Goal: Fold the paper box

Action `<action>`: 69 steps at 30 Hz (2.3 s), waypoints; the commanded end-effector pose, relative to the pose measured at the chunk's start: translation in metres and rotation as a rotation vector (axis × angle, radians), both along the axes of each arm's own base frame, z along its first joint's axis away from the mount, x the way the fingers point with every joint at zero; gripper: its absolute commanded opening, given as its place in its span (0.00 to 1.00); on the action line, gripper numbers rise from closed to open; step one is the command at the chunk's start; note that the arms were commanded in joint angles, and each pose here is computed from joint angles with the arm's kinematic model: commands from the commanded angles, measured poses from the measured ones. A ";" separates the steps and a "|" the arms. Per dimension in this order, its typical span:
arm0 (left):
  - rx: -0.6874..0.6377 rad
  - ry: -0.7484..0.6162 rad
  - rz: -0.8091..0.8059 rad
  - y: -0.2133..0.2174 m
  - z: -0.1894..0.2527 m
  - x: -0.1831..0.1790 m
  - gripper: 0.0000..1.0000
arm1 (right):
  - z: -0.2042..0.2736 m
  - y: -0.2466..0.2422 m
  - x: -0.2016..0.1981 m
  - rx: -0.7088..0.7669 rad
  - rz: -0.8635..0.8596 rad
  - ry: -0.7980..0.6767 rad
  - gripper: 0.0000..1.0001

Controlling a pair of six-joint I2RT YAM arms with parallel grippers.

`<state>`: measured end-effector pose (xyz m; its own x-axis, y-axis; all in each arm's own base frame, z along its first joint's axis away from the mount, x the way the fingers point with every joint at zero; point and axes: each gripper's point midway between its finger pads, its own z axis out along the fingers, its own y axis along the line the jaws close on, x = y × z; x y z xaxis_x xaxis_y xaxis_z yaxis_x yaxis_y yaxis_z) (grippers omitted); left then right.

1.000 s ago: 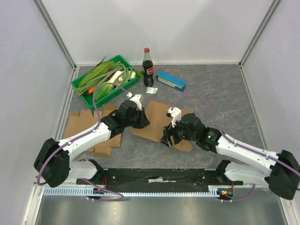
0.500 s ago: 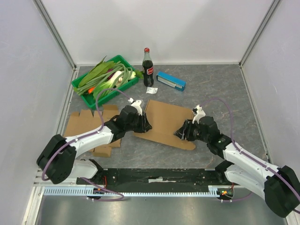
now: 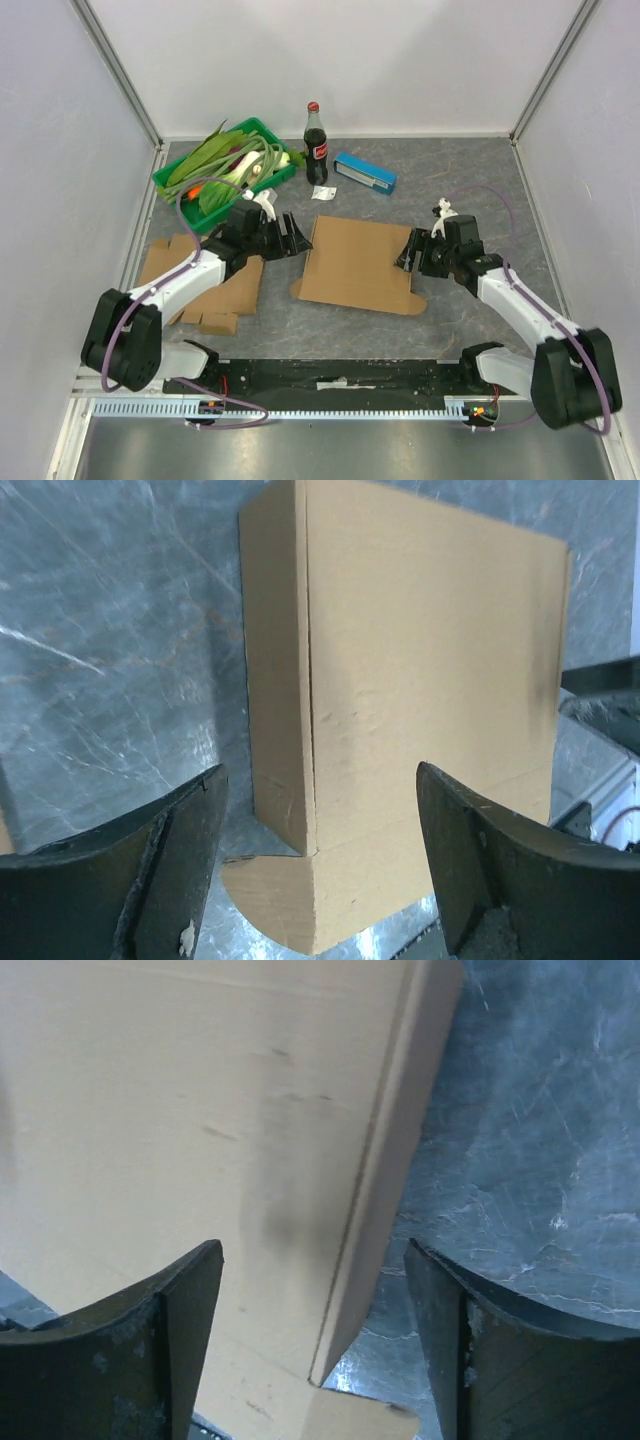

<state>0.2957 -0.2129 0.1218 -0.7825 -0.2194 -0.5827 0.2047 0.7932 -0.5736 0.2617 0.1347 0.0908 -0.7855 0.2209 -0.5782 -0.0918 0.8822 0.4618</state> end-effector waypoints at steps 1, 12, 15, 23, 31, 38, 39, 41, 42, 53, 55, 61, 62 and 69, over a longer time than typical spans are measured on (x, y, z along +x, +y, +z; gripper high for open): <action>-0.107 0.069 -0.043 -0.019 -0.006 -0.005 0.81 | -0.009 0.001 0.006 0.075 0.071 0.065 0.74; -0.164 0.098 -0.080 -0.029 -0.028 -0.011 0.84 | -0.041 -0.035 0.007 0.301 -0.059 0.116 0.29; -0.206 0.126 -0.097 -0.034 -0.034 -0.016 0.86 | -0.049 -0.044 0.003 0.321 -0.082 0.143 0.25; -0.235 0.159 -0.090 -0.037 -0.048 -0.020 0.88 | -0.069 -0.068 -0.007 0.321 -0.179 0.211 0.25; -0.413 0.185 -0.160 -0.070 -0.044 -0.027 0.89 | -0.072 -0.071 -0.007 0.319 -0.183 0.215 0.25; -0.566 0.184 -0.192 -0.081 -0.021 -0.032 0.72 | -0.064 -0.073 0.000 0.279 -0.155 0.166 0.36; -0.574 0.181 -0.189 -0.082 -0.016 -0.032 0.70 | -0.059 -0.072 0.001 0.272 -0.145 0.147 0.40; -0.572 0.180 -0.188 -0.082 -0.004 -0.030 0.61 | -0.036 -0.067 0.010 0.225 -0.116 0.076 0.57; -0.567 0.180 -0.184 -0.081 0.001 -0.029 0.59 | -0.026 -0.066 0.014 0.193 -0.107 0.043 0.64; -0.528 0.570 -0.003 -0.054 0.029 -0.034 0.33 | 0.139 0.039 -0.002 -0.327 0.400 -0.492 0.98; -0.518 0.659 0.036 -0.050 0.032 -0.042 0.33 | 0.156 0.071 -0.026 -0.337 0.519 -0.591 0.98; -0.560 0.837 0.137 -0.035 0.048 -0.066 0.33 | 0.156 0.139 -0.079 -0.491 0.865 -0.701 0.98; -0.562 0.855 0.150 -0.031 0.049 -0.069 0.33 | 0.152 0.140 -0.075 -0.565 0.847 -0.712 0.98; -0.570 0.960 0.210 -0.017 0.056 -0.088 0.30 | 0.139 0.165 -0.092 -0.729 0.961 -0.750 0.98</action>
<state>0.2273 -0.2318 0.1593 -0.8249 -0.4600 0.3286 -0.5174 0.3802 -0.7666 0.1546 0.3025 0.2098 0.0071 -0.6781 -0.7349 -0.8776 0.3480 -0.3296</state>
